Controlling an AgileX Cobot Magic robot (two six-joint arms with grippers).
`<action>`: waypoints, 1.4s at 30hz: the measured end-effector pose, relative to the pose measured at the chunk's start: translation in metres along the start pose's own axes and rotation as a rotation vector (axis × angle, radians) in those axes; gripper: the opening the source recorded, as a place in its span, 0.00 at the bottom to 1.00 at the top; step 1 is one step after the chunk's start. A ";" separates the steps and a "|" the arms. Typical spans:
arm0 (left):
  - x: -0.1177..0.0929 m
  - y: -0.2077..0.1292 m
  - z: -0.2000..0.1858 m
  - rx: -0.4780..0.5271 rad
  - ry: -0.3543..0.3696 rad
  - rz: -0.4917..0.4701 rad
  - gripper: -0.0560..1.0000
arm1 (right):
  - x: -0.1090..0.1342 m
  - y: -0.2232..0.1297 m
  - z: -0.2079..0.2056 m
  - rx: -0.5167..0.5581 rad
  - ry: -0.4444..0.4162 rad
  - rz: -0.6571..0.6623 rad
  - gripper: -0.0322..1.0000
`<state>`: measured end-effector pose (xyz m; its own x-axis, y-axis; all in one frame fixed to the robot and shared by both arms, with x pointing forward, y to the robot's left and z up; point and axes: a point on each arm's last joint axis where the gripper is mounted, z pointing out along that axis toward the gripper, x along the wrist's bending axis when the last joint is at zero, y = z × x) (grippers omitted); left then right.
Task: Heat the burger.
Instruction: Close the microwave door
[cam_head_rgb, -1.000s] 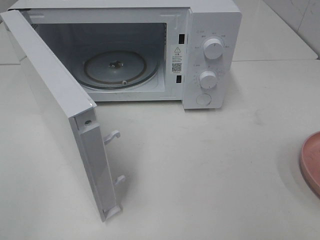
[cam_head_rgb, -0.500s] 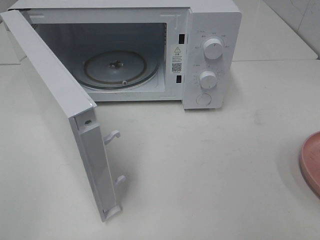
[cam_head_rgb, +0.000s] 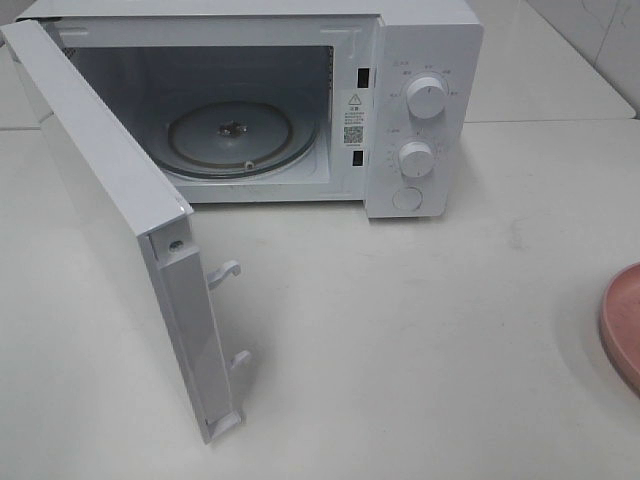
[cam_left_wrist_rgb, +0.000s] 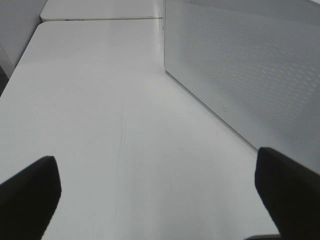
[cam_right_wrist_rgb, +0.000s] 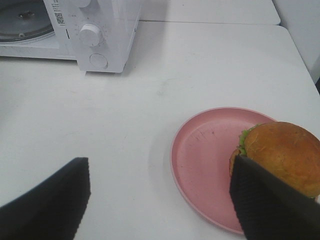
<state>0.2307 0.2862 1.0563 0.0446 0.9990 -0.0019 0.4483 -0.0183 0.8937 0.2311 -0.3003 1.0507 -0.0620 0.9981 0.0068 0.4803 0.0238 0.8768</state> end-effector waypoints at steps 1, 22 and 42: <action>0.000 0.000 0.000 0.000 -0.003 -0.001 0.98 | 0.000 0.000 0.000 0.000 0.000 0.000 0.76; 0.002 0.024 0.011 -0.005 -0.018 -0.031 0.85 | 0.000 0.000 0.000 0.000 0.000 0.000 0.76; 0.019 0.049 0.079 -0.018 0.036 -0.016 0.05 | 0.000 0.000 0.000 0.000 0.000 0.000 0.76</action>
<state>0.3240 0.3014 1.0651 0.0050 1.0000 -0.0005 0.4328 -0.0017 0.9015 0.2311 -0.3003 1.0507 -0.0620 0.9981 0.0068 0.4803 0.0238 0.8768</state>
